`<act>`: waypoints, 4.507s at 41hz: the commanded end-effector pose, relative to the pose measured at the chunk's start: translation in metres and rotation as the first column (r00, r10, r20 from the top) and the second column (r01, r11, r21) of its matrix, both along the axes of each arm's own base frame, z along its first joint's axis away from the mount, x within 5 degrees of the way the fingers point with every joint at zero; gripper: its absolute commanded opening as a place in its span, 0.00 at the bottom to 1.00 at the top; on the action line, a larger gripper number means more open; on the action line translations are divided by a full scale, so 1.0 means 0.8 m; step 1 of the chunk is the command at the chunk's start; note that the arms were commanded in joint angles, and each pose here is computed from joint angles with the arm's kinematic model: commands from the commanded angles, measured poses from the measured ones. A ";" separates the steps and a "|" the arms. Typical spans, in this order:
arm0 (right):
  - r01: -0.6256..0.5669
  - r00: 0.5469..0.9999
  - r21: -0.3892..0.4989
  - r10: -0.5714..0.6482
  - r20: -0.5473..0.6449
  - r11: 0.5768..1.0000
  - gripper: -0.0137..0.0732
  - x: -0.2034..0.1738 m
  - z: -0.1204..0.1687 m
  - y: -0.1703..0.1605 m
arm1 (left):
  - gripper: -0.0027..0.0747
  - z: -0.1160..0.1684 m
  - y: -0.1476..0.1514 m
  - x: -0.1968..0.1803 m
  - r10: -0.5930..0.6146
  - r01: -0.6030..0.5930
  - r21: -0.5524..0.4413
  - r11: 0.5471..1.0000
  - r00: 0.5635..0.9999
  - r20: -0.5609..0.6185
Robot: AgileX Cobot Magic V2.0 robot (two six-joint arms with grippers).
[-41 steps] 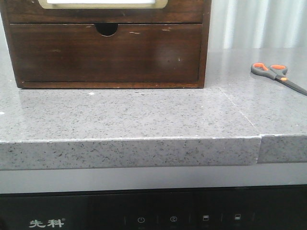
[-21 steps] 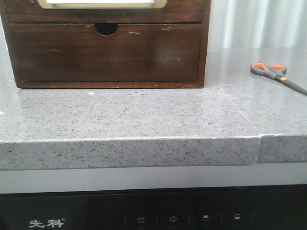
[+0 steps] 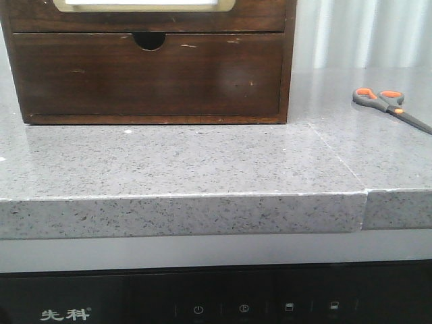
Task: Put scissors in drawer with both arms
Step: 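Grasp the white drawer handle with the left gripper, then pull the drawer open toward the robot with the left gripper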
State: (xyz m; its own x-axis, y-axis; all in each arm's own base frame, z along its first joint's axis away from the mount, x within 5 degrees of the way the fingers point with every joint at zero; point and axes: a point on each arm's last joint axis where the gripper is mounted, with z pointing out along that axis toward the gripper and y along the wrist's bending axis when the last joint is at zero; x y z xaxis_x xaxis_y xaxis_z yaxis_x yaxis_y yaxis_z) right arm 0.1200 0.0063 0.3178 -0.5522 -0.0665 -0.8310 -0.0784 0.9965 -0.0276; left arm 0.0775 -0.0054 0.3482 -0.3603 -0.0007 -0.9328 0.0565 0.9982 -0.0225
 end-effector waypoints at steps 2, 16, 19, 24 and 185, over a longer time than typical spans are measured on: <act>0.008 0.999 -0.027 -0.007 0.046 1.000 0.54 0.007 0.011 -0.003 | 0.34 0.017 -0.001 0.005 -0.002 0.004 -0.016 1.000 0.995 0.097; 0.008 0.999 -0.028 -0.007 0.043 1.000 0.84 0.007 0.010 -0.003 | 0.83 0.025 -0.008 0.008 -0.018 0.039 -0.134 0.990 0.987 0.157; 0.008 0.999 -0.028 -0.007 0.042 1.000 0.84 0.007 0.010 -0.003 | 0.83 0.028 -0.014 0.014 -0.031 0.075 -0.266 0.961 0.986 0.165; 0.008 0.999 -0.028 -0.007 0.042 1.000 0.84 0.007 0.010 -0.003 | 0.83 0.030 -0.024 0.036 -0.036 0.102 -0.484 0.869 0.989 0.144; 0.008 0.999 -0.028 -0.007 0.042 1.000 0.84 0.007 0.010 -0.003 | 0.74 -0.050 -0.090 0.073 -0.606 0.413 -0.806 0.425 0.791 0.086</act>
State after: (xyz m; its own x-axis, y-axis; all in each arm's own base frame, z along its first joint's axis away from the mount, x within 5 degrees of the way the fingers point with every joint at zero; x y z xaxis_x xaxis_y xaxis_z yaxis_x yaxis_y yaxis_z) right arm 0.1215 0.0055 0.3147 -0.5792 -0.0799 -0.8112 -0.0786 0.9960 -0.0420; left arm 0.1480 -0.0756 0.2900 -0.7276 -0.4109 -0.5494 0.3875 0.4148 -0.8233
